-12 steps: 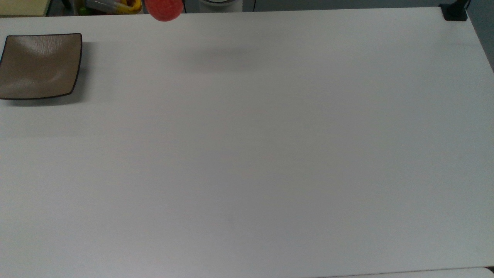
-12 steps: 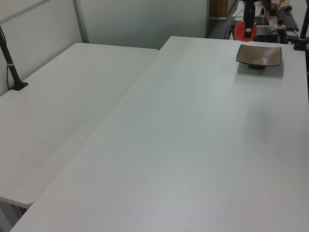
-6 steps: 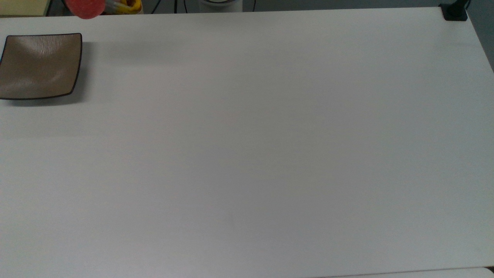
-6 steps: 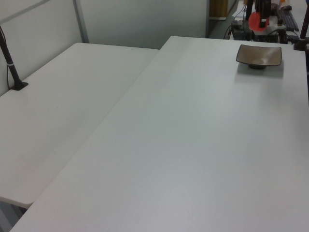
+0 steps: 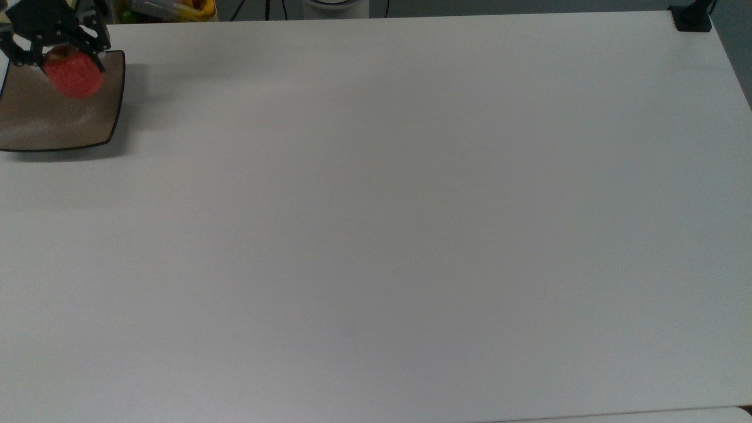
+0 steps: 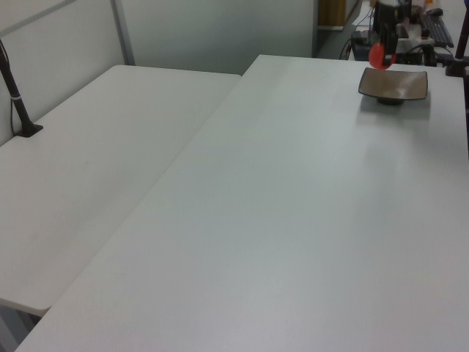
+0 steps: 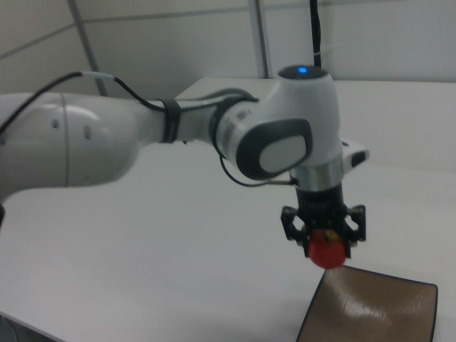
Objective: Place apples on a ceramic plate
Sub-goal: 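Lower the apple onto the plate and open the gripper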
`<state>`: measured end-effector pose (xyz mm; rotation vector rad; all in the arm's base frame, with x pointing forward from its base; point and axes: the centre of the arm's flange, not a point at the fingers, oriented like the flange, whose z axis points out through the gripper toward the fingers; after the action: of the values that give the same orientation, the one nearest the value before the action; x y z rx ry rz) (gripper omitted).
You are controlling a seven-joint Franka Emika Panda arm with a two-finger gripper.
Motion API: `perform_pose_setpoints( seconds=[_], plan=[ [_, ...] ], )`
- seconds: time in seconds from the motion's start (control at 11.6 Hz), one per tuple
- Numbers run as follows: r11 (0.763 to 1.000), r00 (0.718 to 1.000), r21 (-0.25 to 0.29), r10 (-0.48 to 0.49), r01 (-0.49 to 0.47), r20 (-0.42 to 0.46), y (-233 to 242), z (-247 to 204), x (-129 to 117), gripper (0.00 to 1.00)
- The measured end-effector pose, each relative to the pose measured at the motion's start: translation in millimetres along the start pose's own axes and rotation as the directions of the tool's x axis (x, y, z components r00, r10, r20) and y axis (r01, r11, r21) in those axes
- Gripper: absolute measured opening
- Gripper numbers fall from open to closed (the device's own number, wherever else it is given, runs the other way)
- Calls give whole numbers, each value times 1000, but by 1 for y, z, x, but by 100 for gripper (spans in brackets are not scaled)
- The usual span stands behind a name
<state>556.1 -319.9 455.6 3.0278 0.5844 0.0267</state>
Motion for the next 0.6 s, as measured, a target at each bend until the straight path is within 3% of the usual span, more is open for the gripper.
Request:
perform_pose_setpoints(
  seconds=[0.35,0.6],
  plan=[
    [998,996,-58,-29,34,85,27,62,-7,75],
    [998,992,-55,-25,32,127,37,85,-21,75]
  ],
)
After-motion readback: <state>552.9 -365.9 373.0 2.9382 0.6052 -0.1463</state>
